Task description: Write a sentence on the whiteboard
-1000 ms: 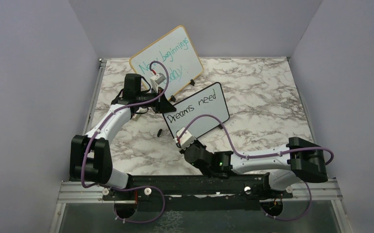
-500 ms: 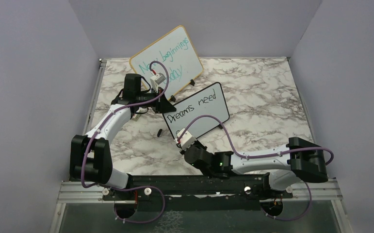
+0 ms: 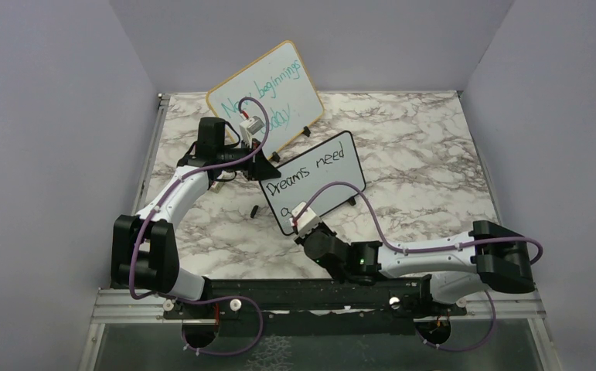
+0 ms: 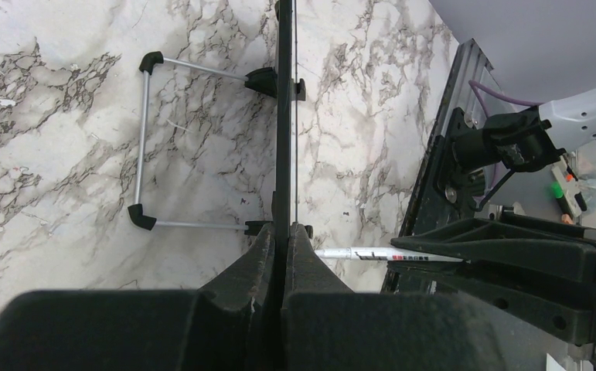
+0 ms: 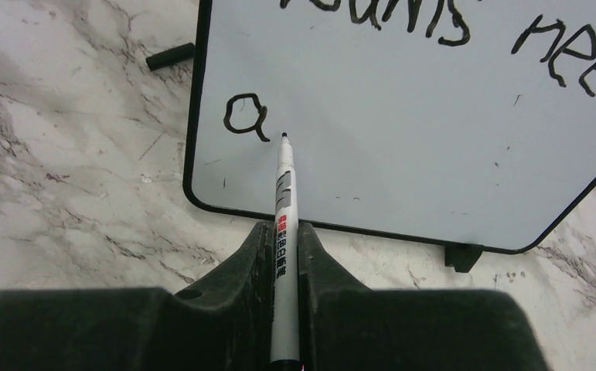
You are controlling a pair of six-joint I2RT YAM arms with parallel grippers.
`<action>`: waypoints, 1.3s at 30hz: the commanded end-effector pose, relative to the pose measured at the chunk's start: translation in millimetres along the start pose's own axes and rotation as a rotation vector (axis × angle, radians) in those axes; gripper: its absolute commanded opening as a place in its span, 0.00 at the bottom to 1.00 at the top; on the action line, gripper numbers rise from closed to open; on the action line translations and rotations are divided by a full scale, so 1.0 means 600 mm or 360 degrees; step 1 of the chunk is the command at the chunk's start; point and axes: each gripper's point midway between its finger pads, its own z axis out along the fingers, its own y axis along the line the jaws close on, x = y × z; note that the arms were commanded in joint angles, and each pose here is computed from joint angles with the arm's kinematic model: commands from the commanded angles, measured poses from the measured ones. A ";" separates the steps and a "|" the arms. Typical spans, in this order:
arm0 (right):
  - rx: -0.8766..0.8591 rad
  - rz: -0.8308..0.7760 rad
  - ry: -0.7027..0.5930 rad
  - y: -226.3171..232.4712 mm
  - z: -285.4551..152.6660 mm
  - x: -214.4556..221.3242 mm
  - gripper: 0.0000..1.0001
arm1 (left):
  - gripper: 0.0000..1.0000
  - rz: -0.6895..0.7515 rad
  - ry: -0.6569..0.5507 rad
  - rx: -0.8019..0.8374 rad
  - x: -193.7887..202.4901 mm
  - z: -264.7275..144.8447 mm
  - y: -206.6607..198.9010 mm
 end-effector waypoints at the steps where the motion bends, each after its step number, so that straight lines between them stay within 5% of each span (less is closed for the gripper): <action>1: 0.0039 0.0117 -0.0124 -0.016 -0.002 -0.039 0.00 | 0.00 -0.0062 0.0044 -0.0050 0.014 -0.002 0.009; 39: -0.0033 0.0105 -0.0127 0.001 0.027 -0.046 0.00 | 0.00 -0.0062 0.0044 -0.0049 0.014 -0.002 0.009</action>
